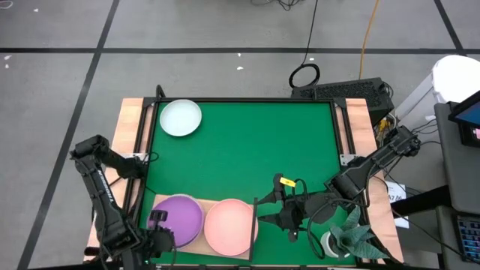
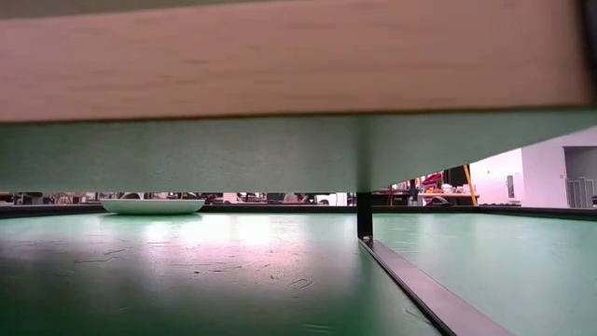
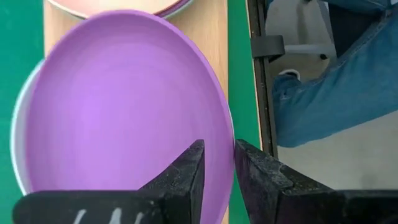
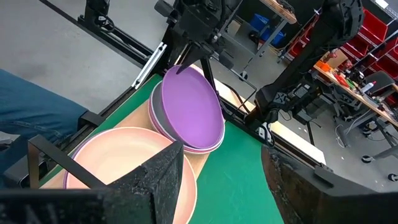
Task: Place and stack plates onto a shelf
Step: Stack the purple plate on top of the white plate on the shelf, then stack the white plate on top of the orange plate on the shelf
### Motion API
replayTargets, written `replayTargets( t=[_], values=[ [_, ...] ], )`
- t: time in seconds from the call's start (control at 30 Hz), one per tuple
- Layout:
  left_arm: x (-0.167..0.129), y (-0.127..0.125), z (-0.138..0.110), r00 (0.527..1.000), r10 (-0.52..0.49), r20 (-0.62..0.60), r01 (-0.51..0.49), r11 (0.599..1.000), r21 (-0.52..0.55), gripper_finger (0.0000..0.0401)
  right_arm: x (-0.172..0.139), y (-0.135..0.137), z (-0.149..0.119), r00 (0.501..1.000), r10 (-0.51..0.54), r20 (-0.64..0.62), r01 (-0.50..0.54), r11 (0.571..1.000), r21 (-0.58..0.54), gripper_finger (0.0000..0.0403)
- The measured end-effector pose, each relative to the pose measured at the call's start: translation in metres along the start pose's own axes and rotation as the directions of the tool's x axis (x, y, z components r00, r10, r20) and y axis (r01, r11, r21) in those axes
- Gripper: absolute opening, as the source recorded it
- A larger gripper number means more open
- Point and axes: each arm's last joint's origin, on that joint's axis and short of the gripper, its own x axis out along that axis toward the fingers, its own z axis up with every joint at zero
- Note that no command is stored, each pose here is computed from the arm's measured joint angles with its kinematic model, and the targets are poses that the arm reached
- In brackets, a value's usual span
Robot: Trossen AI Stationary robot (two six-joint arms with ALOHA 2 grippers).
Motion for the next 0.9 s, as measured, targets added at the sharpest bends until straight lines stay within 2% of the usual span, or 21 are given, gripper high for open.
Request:
replayTargets(
  t=[0.27, 0.47, 0.57, 0.67, 0.8, 0.9],
  values=[
    [0.003, 0.006, 0.009, 0.995, -0.061, -0.073, 0.059, 0.998, -0.039, 0.0095, 0.000, 0.001, -0.002, 1.000, 0.005, -0.016, -0.005, 1.000, 0.000, 0.0196],
    [0.005, 0.017, 0.019, 0.996, -0.045, -0.081, 0.046, 0.999, 0.014, 0.0095, 0.000, 0.001, -0.002, 1.000, 0.007, -0.021, -0.007, 1.000, -0.003, 0.0196],
    [0.008, 0.033, 0.030, 0.996, 0.016, -0.087, -0.014, 1.000, 0.021, 0.0095, 0.000, 0.001, -0.002, 1.000, 0.006, -0.021, -0.006, 1.000, -0.002, 0.0196],
    [0.011, 0.056, 0.042, 0.988, 0.118, -0.099, -0.116, 0.993, 0.024, 0.0095, 0.000, 0.001, -0.003, 1.000, 0.006, -0.028, -0.006, 1.000, -0.008, 0.0196],
    [0.013, 0.093, 0.053, 0.947, 0.277, -0.162, -0.267, 0.960, 0.081, 0.0095, 0.000, 0.000, -0.006, 0.997, -0.036, -0.068, 0.034, 0.999, -0.027, 0.0196],
    [0.014, 0.119, 0.063, 0.923, 0.319, -0.213, -0.297, 0.946, 0.131, 0.0095, -0.001, 0.000, -0.010, 0.990, -0.075, -0.116, 0.070, 0.996, -0.047, 0.0196]
  ],
)
